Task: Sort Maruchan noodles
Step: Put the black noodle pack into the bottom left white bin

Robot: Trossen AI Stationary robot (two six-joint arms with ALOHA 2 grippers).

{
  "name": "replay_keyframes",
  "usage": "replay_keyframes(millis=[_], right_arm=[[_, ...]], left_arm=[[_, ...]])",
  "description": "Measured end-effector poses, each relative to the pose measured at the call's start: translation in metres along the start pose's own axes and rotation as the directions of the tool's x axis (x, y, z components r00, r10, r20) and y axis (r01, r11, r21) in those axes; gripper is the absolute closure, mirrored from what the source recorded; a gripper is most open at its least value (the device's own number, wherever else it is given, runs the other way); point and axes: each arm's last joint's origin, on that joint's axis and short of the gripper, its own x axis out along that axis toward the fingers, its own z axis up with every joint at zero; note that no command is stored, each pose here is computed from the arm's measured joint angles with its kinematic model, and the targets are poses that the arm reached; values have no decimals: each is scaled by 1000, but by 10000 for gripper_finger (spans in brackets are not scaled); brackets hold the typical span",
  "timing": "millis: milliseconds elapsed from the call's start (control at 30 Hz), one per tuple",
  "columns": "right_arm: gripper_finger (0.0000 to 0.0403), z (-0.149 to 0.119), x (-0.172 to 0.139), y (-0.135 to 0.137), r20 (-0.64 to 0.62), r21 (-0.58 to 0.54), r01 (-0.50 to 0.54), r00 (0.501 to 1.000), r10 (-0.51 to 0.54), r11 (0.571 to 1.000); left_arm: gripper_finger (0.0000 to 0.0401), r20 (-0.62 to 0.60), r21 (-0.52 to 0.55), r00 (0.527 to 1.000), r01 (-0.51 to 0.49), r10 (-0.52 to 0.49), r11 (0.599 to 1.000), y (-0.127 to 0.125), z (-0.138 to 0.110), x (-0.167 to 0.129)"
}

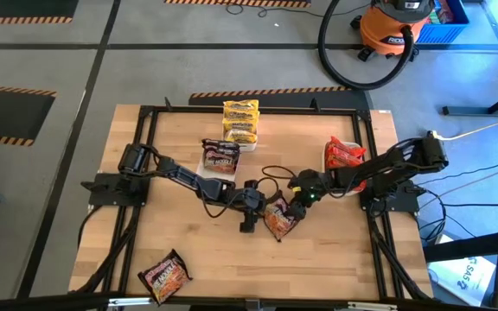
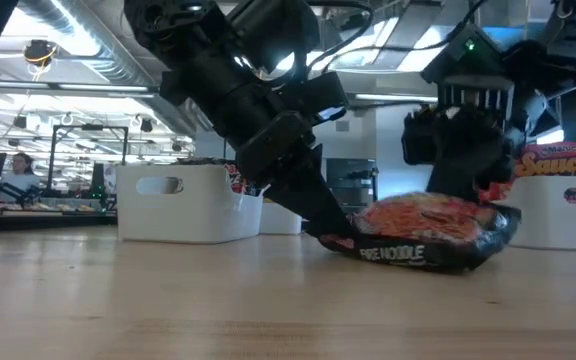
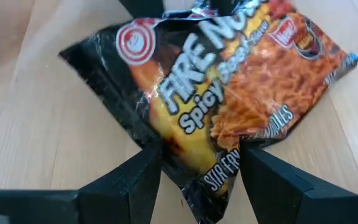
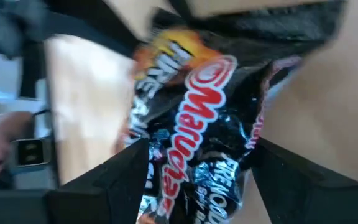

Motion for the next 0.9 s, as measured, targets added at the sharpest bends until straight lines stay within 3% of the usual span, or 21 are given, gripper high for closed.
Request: replay_keyframes(millis=[167, 500, 767, 900], right_arm=[[148, 6, 0, 8, 37, -53, -90, 995, 92, 995], [148, 11, -2, 13, 95, -90, -133, 985, 141, 987], [150, 3, 5, 25, 123, -155, -103, 985, 122, 983], [179, 1, 7, 27, 148, -171, -75, 984, 100, 982]], left_arm=[[195, 0, 0, 1000, -7, 7, 1000, 0, 0, 0], [195, 2, 1, 1000, -24, 24, 1000, 0, 0, 0], [195, 42, -7, 995, -96, 96, 995, 2, 4, 0], [195, 49, -9, 994, -97, 97, 995, 2, 4, 0]])
